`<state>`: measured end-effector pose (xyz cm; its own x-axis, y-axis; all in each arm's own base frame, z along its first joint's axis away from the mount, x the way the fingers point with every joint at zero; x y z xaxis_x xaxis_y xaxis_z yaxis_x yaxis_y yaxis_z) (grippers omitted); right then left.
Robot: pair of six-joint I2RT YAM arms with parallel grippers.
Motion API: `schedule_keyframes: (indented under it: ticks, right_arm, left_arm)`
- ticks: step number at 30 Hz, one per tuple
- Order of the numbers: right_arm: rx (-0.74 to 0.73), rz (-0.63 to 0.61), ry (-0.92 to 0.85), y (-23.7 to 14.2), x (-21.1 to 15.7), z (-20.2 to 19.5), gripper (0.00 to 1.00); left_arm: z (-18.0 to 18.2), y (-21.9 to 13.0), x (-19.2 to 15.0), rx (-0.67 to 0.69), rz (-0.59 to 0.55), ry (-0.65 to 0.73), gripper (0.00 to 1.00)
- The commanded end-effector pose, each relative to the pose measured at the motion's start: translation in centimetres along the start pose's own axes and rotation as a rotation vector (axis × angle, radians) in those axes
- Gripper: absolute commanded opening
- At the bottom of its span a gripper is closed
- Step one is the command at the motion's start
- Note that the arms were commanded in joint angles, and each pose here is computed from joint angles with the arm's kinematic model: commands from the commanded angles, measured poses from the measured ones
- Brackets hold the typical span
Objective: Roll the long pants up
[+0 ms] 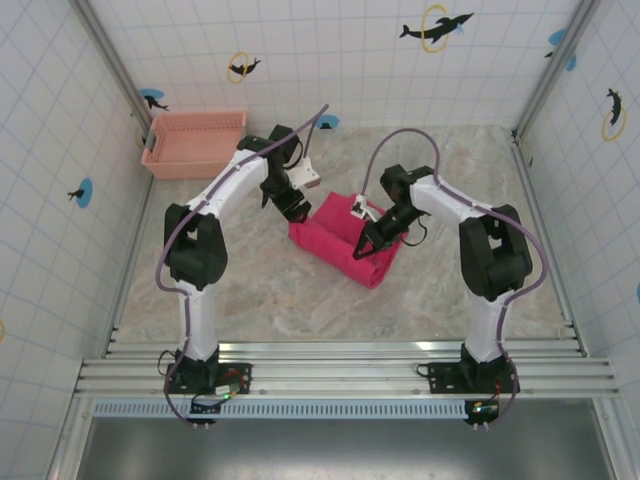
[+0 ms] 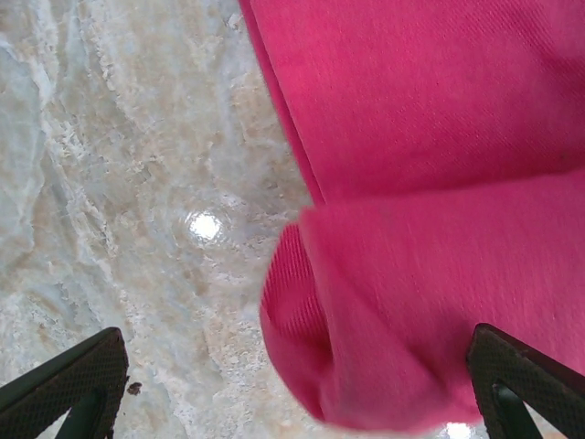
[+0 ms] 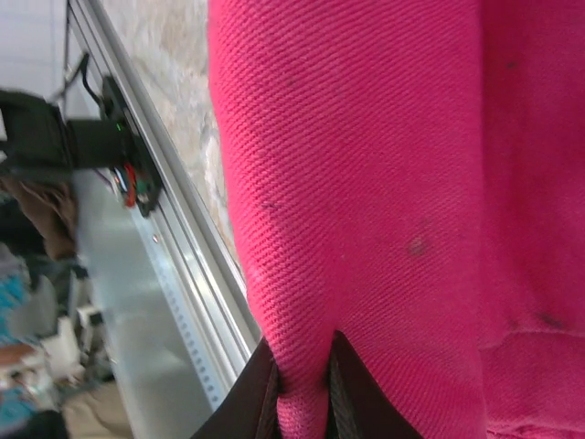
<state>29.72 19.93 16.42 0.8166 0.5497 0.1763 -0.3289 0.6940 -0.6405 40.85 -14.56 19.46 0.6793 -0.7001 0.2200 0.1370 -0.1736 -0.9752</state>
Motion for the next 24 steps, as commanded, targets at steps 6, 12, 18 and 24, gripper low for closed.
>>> schedule_keyframes:
  ticks: [6, 12, 18, 24]
  right_arm:
    - [0.070, -0.023, 0.213, 0.5, -0.3, -4.8, 0.04]
    - [0.060, -0.028, 0.332, 1.0, -1.1, -8.7, 0.04]
    - [-0.072, 0.011, 0.358, 0.8, -2.2, -11.0, 0.03]
    - [-0.213, 0.038, 0.354, 0.5, -2.3, -12.2, 0.04]
  left_arm:
    - [-2.7, 1.0, 0.9, -0.052, 0.068, 0.063, 0.98]
    - [-4.9, 2.2, 3.4, -0.080, 0.063, 0.087, 0.97]
    - [-5.5, 4.0, 5.9, -0.101, 0.008, 0.017, 0.97]
    - [-4.9, 7.6, 7.5, -0.129, -0.004, -0.057, 0.98]
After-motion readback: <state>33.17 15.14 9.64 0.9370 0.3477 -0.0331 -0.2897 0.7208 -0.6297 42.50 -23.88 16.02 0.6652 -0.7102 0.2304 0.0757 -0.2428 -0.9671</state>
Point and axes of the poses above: each hand's point on the last joint's axis, 136 mm out from that joint toward the fingers, its own y axis out along the fingers, its own z axis along the line the jaws close on, x = y × z, the point moved 8 cm from there along -y, back along the fingers, and after that the axes turned 2 degrees about -y, right-handed, at the moved point
